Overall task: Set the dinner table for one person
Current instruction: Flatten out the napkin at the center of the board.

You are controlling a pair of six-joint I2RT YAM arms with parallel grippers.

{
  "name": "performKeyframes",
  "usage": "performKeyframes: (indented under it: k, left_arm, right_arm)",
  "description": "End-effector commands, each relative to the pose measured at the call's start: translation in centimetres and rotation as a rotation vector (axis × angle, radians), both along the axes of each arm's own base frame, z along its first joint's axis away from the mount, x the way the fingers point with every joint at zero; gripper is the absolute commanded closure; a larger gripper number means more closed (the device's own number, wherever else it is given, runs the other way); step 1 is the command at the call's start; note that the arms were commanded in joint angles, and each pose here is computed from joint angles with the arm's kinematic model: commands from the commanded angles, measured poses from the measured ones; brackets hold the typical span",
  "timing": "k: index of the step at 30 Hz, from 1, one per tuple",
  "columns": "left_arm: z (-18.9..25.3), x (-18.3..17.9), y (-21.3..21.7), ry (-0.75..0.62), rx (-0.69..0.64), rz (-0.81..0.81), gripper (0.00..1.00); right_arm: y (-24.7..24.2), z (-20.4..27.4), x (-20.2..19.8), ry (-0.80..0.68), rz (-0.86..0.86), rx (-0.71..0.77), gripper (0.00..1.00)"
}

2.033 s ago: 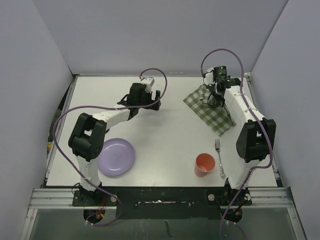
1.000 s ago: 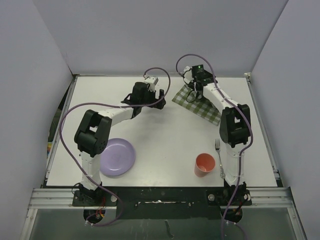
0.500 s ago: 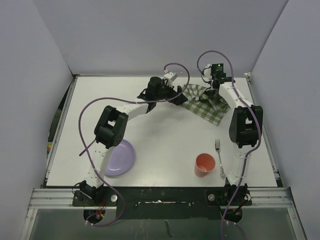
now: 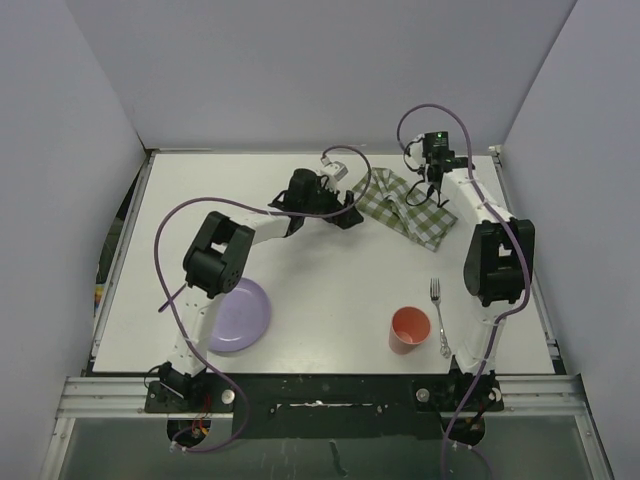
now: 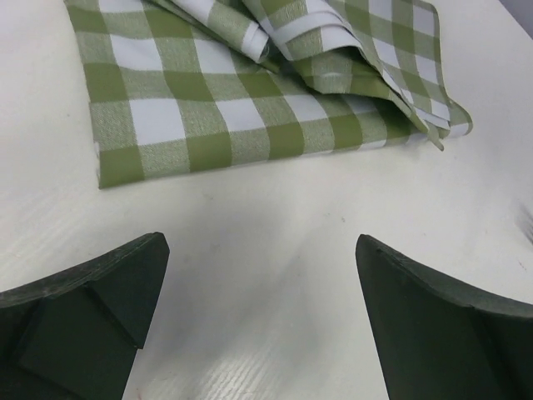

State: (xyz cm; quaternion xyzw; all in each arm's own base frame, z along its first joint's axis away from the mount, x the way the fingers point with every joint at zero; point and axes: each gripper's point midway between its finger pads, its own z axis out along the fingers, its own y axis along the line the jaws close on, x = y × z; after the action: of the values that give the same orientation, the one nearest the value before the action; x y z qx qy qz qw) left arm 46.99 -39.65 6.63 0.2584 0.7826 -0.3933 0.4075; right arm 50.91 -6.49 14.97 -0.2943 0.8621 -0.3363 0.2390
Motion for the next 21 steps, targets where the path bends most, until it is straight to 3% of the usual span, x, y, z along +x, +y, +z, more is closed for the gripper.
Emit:
performKeyframes:
  k: [1, 6, 13, 15, 18, 19, 21]
  left_arm:
    - [12.8, 2.7, -1.0, -0.266, -0.171, -0.025, 0.02]
    - [14.8, 5.0, -2.9, -0.251, -0.236, -0.052, 0.02]
    - [9.2, 10.6, -1.7, -0.017, -0.120, 0.148, 0.04]
    - [6.7, 11.4, -0.6, 0.030, -0.090, 0.201, 0.12]
    - [2.3, 11.7, 0.5, 0.066, 0.017, 0.254, 0.39]
    - [1.3, 11.7, 0.7, 0.062, 0.051, 0.258, 0.44]
    - [-0.8, 11.4, 1.2, 0.070, 0.128, 0.265, 0.43]
  right_arm:
    - [0.3, 6.5, -1.4, -0.164, -0.054, 0.063, 0.86]
    - [-0.6, 6.2, -3.7, -0.149, -0.088, 0.087, 0.87]
    - [-0.9, 5.2, -6.2, -0.125, -0.107, 0.090, 0.87]
    - [-0.9, 5.2, -6.8, -0.114, -0.110, 0.096, 0.87]
    - [-1.1, 6.1, -7.1, -0.118, -0.112, 0.087, 0.87]
    - [-1.1, 6.4, -7.1, -0.122, -0.112, 0.082, 0.87]
    - [-1.3, 6.9, -7.1, -0.132, -0.112, 0.077, 0.87]
